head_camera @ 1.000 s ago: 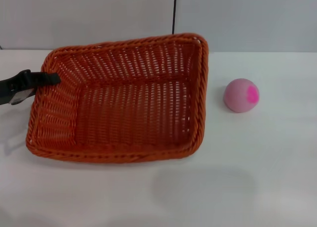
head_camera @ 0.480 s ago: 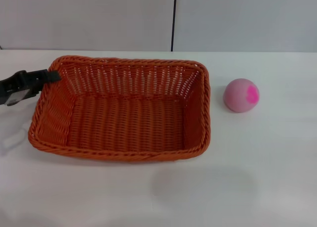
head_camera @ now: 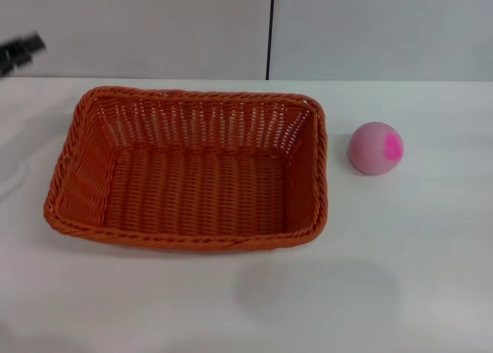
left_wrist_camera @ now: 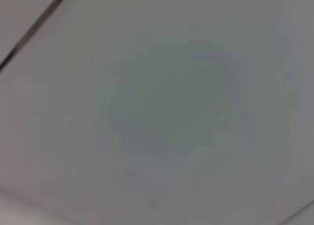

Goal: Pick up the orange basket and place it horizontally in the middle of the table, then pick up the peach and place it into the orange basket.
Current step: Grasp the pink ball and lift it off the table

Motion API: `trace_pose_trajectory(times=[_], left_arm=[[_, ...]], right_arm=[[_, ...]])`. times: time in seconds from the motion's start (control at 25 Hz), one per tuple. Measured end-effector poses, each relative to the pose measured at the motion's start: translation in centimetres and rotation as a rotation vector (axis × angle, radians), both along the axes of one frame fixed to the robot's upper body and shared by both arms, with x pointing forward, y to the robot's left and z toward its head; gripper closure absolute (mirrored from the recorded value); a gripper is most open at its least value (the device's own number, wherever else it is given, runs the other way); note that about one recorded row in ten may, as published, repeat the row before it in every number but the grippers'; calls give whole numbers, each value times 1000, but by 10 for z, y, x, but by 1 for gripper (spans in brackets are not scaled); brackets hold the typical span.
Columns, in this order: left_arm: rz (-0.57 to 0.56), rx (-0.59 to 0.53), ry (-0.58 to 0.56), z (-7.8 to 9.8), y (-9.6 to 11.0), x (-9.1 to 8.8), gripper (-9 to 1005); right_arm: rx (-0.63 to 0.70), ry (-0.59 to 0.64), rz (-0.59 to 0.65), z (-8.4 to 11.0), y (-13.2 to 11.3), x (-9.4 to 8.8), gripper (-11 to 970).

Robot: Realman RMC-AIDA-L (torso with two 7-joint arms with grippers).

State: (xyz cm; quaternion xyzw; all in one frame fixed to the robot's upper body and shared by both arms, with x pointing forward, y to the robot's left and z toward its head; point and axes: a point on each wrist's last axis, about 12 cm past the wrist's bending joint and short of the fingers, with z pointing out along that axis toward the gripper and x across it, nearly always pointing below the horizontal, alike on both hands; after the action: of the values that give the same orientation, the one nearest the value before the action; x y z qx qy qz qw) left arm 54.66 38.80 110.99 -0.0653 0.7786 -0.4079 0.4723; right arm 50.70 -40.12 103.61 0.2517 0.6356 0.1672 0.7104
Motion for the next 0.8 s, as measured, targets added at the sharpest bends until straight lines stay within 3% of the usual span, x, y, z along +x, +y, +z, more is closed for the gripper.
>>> trace_pose_trajectory(times=[0.04,0.16,0.2,0.24,0.36,0.4,0.44,0.52,0.64,0.68,0.76,0.8], left_arm=[[6,12,-137,6,-3,4,486],[8,14,-196,9,-6,7,487],[7,23,-307,14,-17,14,487],[7,23,-307,14,-17,14,488],[2,94,-475,20,-38,24,488],[13,155,-598,22,-52,29,489],[13,155,-598,22,-52,29,489],[32,169,-684,19,-65,33,490],[60,171,-756,13,-81,35,491],[65,186,-774,12,-83,36,491],[77,207,-798,10,-89,36,492],[99,217,-816,8,-92,37,492]], right_arm=[[-53,-10,44,7,-3,2,203],[-76,-16,67,12,-5,4,203],[-109,-25,123,23,-13,7,203],[-109,-25,123,23,-13,7,203],[-109,-13,234,42,-26,14,203],[-95,8,333,56,-31,21,203],[-95,8,333,56,-31,21,204],[-100,23,444,69,-31,28,204],[-185,94,727,97,-17,44,204],[-185,94,727,97,-17,44,204],[-236,173,857,107,-7,53,204],[-271,273,978,112,5,62,204]])
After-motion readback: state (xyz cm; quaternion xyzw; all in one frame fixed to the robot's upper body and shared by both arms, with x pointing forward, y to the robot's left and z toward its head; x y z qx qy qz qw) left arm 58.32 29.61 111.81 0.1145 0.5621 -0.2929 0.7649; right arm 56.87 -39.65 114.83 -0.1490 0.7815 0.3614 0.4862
